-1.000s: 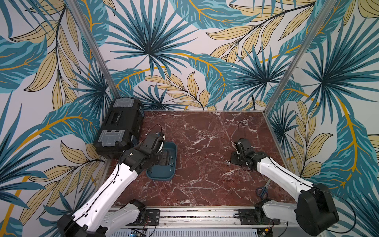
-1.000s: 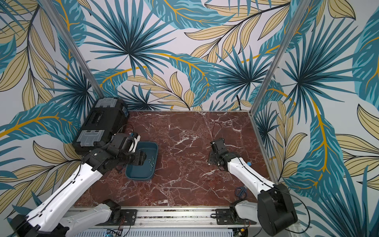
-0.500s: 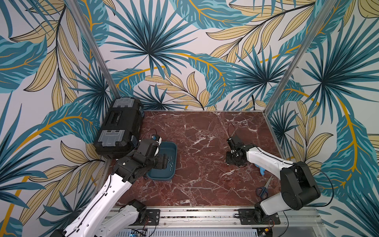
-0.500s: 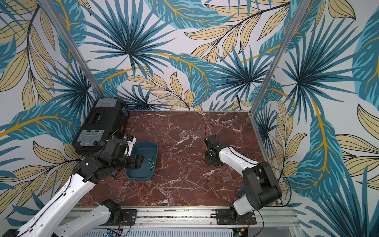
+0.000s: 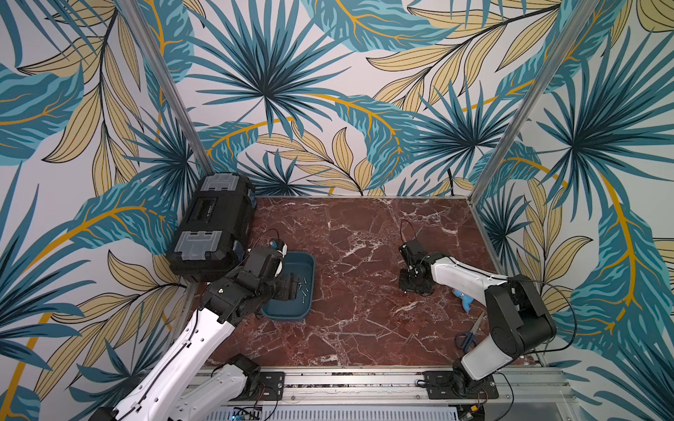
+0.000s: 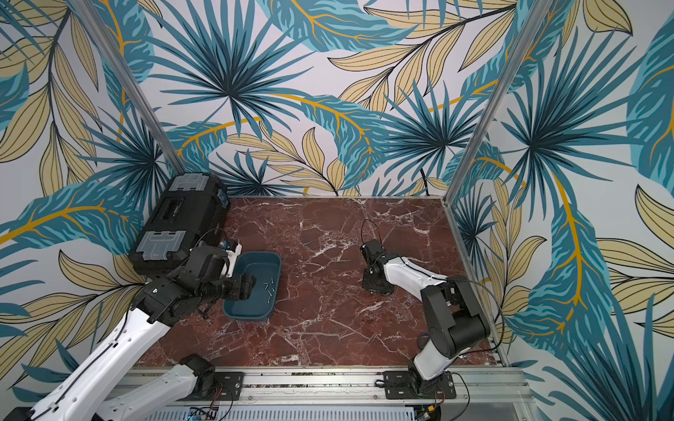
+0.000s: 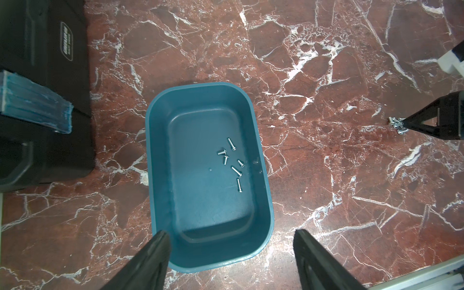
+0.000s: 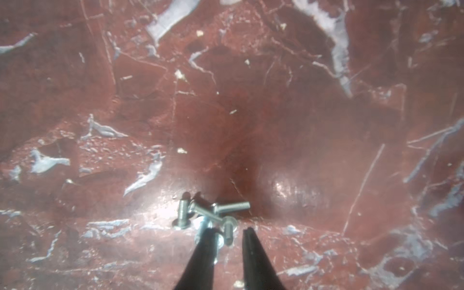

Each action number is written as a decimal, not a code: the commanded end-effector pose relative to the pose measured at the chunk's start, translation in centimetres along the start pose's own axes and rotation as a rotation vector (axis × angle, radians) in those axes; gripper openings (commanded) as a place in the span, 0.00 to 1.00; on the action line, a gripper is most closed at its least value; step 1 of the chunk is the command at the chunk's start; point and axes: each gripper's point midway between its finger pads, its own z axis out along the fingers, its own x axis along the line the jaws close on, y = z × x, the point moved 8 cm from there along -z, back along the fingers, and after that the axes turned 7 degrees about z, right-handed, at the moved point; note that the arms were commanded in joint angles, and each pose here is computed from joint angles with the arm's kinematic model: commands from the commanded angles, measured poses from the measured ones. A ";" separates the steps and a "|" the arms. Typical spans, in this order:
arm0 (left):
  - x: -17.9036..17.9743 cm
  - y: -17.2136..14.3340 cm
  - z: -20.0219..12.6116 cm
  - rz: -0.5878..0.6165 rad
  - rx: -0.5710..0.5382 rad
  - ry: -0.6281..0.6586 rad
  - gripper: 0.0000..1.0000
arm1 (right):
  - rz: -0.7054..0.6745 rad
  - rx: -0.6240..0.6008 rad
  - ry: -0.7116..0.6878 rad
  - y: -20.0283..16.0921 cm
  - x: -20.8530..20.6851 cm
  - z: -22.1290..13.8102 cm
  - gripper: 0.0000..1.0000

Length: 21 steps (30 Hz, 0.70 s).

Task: Put the screws on the desktop into the storage box
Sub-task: Pick up the screw from the center of the board.

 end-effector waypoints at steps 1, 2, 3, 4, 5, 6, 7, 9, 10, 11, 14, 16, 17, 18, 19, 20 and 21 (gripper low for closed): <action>0.3 -0.3 0.7 0.008 0.006 0.032 0.82 | 0.014 -0.011 -0.018 0.2 0.0 0.2 0.22; 0.3 -0.3 0.8 0.008 0.008 0.032 0.82 | 0.013 -0.012 -0.022 0.3 0.0 0.3 0.22; 0.3 -0.3 0.8 0.008 0.008 0.032 0.82 | 0.014 -0.013 -0.023 0.2 0.0 0.3 0.21; 0.3 -0.3 0.8 0.008 0.008 0.034 0.82 | 0.015 -0.014 -0.023 0.3 0.0 0.3 0.21; 0.3 -0.3 0.8 0.008 0.009 0.034 0.82 | 0.014 -0.014 -0.024 0.3 0.0 0.4 0.20; 0.3 -0.3 0.8 0.008 0.009 0.034 0.82 | 0.014 -0.012 -0.023 0.2 0.0 0.4 0.20; 0.3 -0.3 0.8 0.008 0.009 0.034 0.82 | 0.014 -0.008 -0.022 0.2 0.0 0.5 0.20; 0.3 -0.3 0.8 0.008 0.010 0.034 0.82 | 0.015 -0.002 -0.026 0.2 0.0 0.8 0.19; 0.3 -0.4 0.8 0.008 0.013 0.035 0.82 | 0.016 -0.002 -0.023 0.2 0.0 0.8 0.19; 0.3 -0.4 0.8 0.008 0.012 0.035 0.82 | 0.015 0.001 -0.020 0.2 0.1 0.9 0.17; 0.3 -0.3 0.8 0.008 0.010 0.035 0.82 | 0.015 0.000 -0.014 0.1 0.1 0.8 0.12; 0.3 -0.3 0.8 0.008 0.010 0.037 0.82 | 0.012 0.000 -0.006 0.1 0.1 0.6 0.09; 0.3 -0.3 0.8 0.007 0.011 0.038 0.82 | 0.010 -0.002 -0.001 0.2 0.1 0.4 0.07; 0.3 -0.3 0.9 0.008 0.012 0.038 0.82 | 0.009 -0.005 0.006 0.2 0.2 0.2 0.04; 0.4 -0.3 0.8 0.007 0.008 0.040 0.82 | 0.008 -0.008 0.009 0.2 0.1 0.0 0.02; 0.4 -0.3 0.8 0.007 0.010 0.041 0.82 | 0.008 -0.016 0.015 0.2 0.1 -0.3 0.00; 0.4 -0.3 0.8 0.007 0.010 0.040 0.82 | 0.003 -0.019 0.021 0.2 0.0 -0.6 0.00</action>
